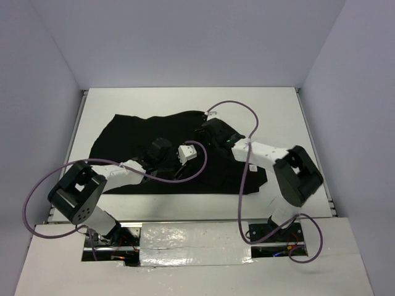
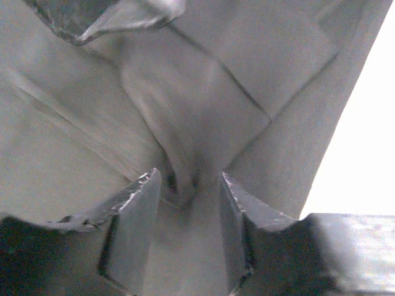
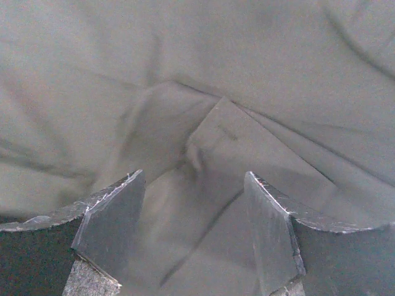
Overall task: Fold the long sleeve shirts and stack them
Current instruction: Fold the shirt
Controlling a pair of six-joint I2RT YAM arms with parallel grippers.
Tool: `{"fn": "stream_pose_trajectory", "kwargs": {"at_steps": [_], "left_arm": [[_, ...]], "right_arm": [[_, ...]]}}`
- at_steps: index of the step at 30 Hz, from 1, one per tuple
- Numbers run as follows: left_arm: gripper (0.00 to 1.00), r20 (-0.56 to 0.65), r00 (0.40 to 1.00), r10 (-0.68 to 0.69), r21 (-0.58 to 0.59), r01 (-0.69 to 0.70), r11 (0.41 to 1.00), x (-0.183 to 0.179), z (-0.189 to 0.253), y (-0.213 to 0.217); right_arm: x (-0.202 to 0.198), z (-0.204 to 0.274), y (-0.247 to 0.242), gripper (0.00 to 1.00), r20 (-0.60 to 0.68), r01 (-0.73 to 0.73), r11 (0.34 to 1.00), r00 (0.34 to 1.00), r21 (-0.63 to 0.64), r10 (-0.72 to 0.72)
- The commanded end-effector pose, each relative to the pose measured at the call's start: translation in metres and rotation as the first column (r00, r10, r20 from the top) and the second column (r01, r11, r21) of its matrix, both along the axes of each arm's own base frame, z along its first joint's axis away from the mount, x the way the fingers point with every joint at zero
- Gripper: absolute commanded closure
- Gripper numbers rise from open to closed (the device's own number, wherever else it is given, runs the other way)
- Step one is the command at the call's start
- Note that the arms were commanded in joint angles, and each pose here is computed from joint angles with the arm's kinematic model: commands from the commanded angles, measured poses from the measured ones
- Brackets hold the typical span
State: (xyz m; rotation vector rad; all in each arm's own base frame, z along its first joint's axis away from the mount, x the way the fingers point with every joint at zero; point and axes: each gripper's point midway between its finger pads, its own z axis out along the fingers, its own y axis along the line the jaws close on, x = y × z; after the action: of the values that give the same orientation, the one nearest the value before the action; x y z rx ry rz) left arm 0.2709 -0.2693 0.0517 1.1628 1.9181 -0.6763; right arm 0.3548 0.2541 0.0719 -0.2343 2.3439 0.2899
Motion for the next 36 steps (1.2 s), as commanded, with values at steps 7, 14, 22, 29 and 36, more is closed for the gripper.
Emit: {"fn": "stream_pose_trajectory", "kwargs": {"at_steps": [7,14,22,29,36], "left_arm": [[0.38,0.260,0.960,-0.105,0.108,0.080,0.991,0.031,0.152,0.006],[0.41,0.191,0.951,0.245,0.186,-0.280,0.942,0.048,0.236,0.127],[0.45,0.044,0.756,0.653,0.312,-0.632,0.710,0.026,0.175,0.293],[0.39,-0.046,0.489,0.871,0.294,-0.827,0.480,0.040,0.111,0.377],[0.07,-0.116,0.353,0.928,0.314,-0.873,0.372,0.042,0.078,0.414]], "right_arm": [[-0.056,0.075,-0.009,0.32,0.127,-0.294,0.952,0.951,0.082,0.283],[-0.090,0.084,-0.013,0.37,0.184,-0.468,0.880,0.860,-0.087,0.476],[-0.141,0.049,0.034,0.40,0.157,-0.663,0.707,0.692,-0.247,0.704],[-0.145,0.004,0.044,0.42,0.039,-0.621,0.720,0.748,-0.311,0.662],[-0.119,-0.023,0.043,0.45,-0.057,-0.518,0.733,0.831,-0.440,0.553]]}}
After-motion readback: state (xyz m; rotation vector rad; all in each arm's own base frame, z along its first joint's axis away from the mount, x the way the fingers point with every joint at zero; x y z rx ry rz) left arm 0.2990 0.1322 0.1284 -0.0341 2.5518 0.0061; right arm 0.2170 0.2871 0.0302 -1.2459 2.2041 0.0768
